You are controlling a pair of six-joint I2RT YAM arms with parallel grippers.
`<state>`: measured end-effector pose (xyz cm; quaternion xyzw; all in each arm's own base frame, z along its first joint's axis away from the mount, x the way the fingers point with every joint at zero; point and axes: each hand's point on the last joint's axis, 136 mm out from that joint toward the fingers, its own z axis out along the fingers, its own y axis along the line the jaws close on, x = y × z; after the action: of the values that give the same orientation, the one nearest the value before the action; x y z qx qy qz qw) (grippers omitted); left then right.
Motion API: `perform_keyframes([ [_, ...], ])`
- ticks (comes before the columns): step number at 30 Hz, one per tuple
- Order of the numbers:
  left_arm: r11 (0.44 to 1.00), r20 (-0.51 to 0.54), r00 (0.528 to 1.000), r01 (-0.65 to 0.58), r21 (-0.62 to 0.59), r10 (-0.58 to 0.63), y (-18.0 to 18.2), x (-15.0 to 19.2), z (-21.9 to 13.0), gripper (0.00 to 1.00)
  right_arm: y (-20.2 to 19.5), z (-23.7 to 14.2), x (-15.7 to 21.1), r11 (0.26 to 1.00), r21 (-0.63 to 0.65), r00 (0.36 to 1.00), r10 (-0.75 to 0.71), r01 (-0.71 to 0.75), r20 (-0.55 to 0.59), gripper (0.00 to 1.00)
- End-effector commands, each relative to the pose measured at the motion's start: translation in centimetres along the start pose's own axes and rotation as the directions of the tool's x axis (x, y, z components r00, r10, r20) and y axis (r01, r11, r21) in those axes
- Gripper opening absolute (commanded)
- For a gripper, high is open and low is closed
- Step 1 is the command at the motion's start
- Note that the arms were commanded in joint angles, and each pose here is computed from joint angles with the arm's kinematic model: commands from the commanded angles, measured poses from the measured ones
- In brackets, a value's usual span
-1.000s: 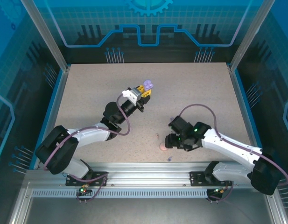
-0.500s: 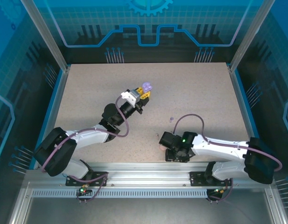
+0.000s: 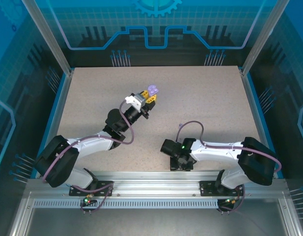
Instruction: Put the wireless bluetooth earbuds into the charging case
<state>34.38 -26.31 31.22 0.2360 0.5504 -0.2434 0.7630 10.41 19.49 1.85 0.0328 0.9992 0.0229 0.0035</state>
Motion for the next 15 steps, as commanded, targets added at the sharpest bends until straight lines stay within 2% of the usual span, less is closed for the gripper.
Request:
perform_keyframes([
  [1, 1.0, 0.067, 0.998, -0.008, -0.029, 0.01, 0.77, -1.92, -0.47, 0.0, 0.8, -0.21, 0.24, 1.0, -0.006, 1.0, -0.018, 0.018, -0.011, 0.41],
  [9, 0.999, 0.067, 0.998, -0.004, -0.035, 0.007, 1.15, -1.77, -0.45, 0.0, 0.62, 0.27, 0.35, 1.0, 0.014, 1.0, -0.02, 0.02, -0.024, 0.37],
  [15, 0.999, 0.071, 0.997, -0.003, -0.032, 0.005, 1.13, -1.9, -0.44, 0.0, -0.01, 0.49, 0.18, 0.999, 0.033, 1.0, -0.011, 0.012, -0.023, 0.3],
])
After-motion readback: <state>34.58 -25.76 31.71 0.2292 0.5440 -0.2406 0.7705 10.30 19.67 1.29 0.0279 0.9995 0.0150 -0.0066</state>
